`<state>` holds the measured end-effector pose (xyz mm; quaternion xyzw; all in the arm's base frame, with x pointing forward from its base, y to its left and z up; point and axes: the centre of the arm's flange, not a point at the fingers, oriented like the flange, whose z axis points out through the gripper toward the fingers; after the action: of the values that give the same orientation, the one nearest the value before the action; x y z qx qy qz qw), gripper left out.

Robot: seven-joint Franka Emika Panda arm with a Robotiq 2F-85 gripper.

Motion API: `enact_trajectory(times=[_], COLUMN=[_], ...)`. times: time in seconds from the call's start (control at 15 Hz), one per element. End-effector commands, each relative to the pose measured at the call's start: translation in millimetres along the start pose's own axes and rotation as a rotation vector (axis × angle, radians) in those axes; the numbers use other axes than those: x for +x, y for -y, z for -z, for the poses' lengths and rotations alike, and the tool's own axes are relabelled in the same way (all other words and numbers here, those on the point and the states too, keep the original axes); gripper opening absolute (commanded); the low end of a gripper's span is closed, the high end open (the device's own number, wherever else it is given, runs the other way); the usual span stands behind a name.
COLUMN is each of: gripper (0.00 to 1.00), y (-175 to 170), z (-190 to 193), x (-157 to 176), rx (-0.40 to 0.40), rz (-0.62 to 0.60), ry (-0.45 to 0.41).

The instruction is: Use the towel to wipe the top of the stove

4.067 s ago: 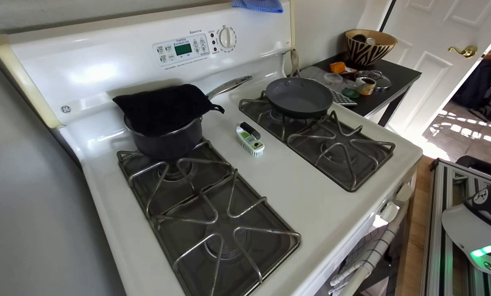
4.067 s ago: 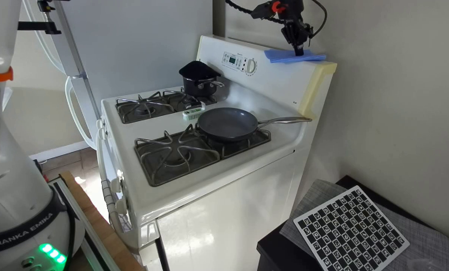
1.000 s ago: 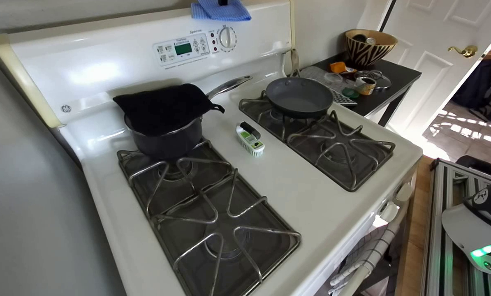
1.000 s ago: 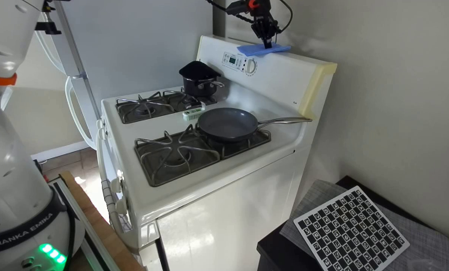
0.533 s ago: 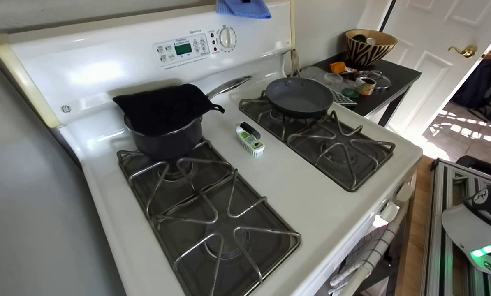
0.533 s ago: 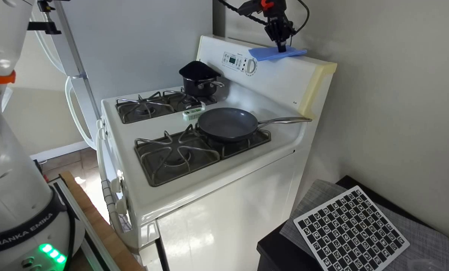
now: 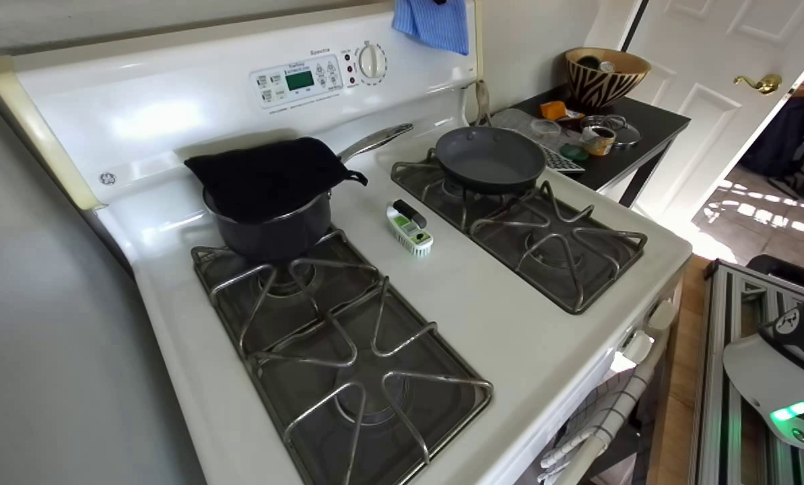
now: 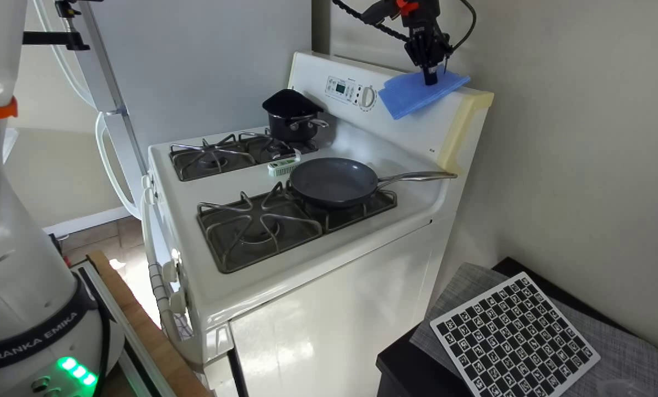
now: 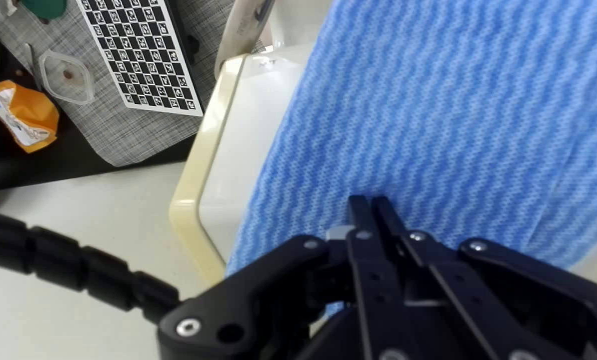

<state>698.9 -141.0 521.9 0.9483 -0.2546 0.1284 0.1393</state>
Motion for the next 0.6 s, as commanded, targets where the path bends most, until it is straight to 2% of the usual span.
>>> enact_trajectory(times=[0.0,0.53], gripper=[0.00,0.00], y=[-16,23], z=[-18,-15], x=[-10,-7], rx=[-0.017,0.013], rz=[-0.017,0.036], ry=[0.034,0.012])
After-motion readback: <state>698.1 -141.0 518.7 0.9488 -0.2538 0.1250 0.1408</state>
